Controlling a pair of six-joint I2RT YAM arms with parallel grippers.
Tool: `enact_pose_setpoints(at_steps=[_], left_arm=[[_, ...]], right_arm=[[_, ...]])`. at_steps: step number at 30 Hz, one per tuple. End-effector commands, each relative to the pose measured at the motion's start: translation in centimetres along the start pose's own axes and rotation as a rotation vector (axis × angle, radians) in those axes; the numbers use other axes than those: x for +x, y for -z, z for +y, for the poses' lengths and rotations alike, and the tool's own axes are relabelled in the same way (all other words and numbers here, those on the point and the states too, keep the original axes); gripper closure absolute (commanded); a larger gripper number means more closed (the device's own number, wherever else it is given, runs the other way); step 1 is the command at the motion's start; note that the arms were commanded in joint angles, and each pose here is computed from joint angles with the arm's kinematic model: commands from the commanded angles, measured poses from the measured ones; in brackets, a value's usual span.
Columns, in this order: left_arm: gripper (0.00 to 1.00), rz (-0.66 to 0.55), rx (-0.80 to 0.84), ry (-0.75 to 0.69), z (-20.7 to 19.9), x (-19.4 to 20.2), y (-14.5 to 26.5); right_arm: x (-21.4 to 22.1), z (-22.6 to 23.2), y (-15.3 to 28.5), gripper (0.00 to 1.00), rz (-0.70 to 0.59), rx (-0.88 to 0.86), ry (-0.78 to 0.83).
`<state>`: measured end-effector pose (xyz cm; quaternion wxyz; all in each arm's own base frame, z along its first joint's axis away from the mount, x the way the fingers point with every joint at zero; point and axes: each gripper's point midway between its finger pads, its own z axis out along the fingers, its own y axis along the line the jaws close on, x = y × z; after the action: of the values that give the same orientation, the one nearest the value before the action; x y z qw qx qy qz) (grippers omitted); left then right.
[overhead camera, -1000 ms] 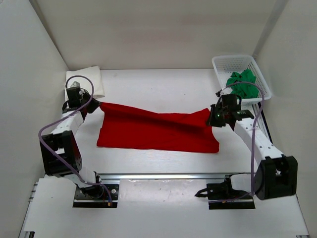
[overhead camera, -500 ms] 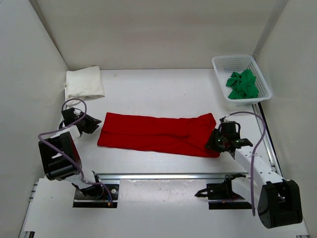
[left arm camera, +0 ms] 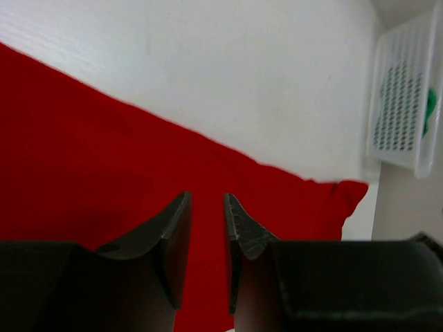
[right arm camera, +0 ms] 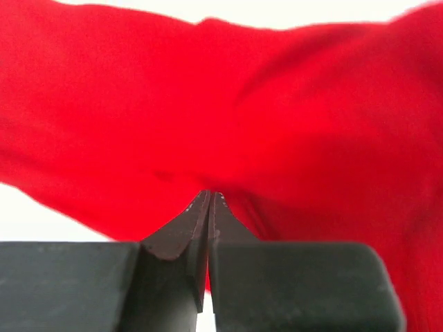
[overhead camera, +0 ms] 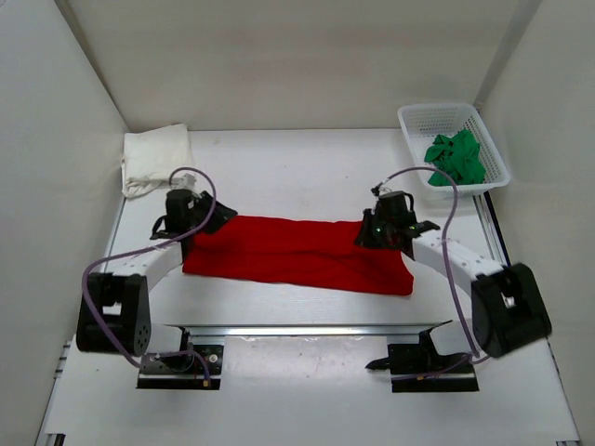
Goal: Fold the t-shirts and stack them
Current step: Fold the other side of the tshirt into a rectangle
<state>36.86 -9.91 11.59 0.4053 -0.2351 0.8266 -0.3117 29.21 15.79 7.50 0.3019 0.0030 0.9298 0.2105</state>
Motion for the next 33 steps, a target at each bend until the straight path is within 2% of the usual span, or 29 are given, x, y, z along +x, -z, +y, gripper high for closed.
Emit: enact_pose_setpoints(at_steps=[1, 3, 7, 9, 16, 19, 21, 22, 25, 27, 33], left_arm=[[0.65, 0.088, 0.024, -0.012, -0.3, 3.3, -1.3], [0.66, 0.139, 0.039, -0.024, -0.4, 5.6, -1.5], [0.66, 0.176, 0.061, -0.039, -0.6, 7.5, -1.1], [0.66, 0.188, 0.08, -0.029, -0.6, 8.7, -0.6], [0.66, 0.187, 0.13, -0.017, -1.8, 9.2, -0.1], [0.65, 0.175, 0.153, -0.016, -2.8, 9.1, -0.1], [0.67, 0.181, 0.176, -0.021, -3.9, 9.3, -0.2], [0.66, 0.175, 0.177, -0.027, -4.4, 9.2, -0.5], [0.66, 0.186, 0.19, -0.047, -5.7, 9.6, -1.1], [0.65, 0.185, 0.196, -0.047, -6.3, 9.4, -1.8], [0.64, 0.243, 0.183, -0.038, -6.6, 9.6, -4.5]], right_arm=[[-3.5, 2.0, -2.6, 1.0, -0.056, -0.074, 0.063], [-2.7, 1.7, -4.4, 1.0, 0.008, -0.053, 0.069], [0.3, 2.0, -5.2, 1.0, 0.076, -0.047, 0.083], [0.9, 2.5, -4.3, 1.0, 0.049, -0.063, 0.079], [7.5, 4.0, -1.8, 1.0, 0.152, -0.072, 0.081], [7.8, 5.2, -0.5, 1.0, 0.142, -0.109, 0.1], [5.9, 5.5, 0.5, 0.98, 0.092, -0.143, 0.089], [4.3, 5.2, 1.2, 0.94, 0.05, -0.156, 0.072], [-0.5, 2.1, 2.3, 0.85, -0.087, -0.127, 0.0], [-3.3, -2.0, 2.5, 0.81, -0.152, -0.067, -0.075], [-6.4, -8.8, 1.1, 0.77, -0.223, 0.03, -0.211]])
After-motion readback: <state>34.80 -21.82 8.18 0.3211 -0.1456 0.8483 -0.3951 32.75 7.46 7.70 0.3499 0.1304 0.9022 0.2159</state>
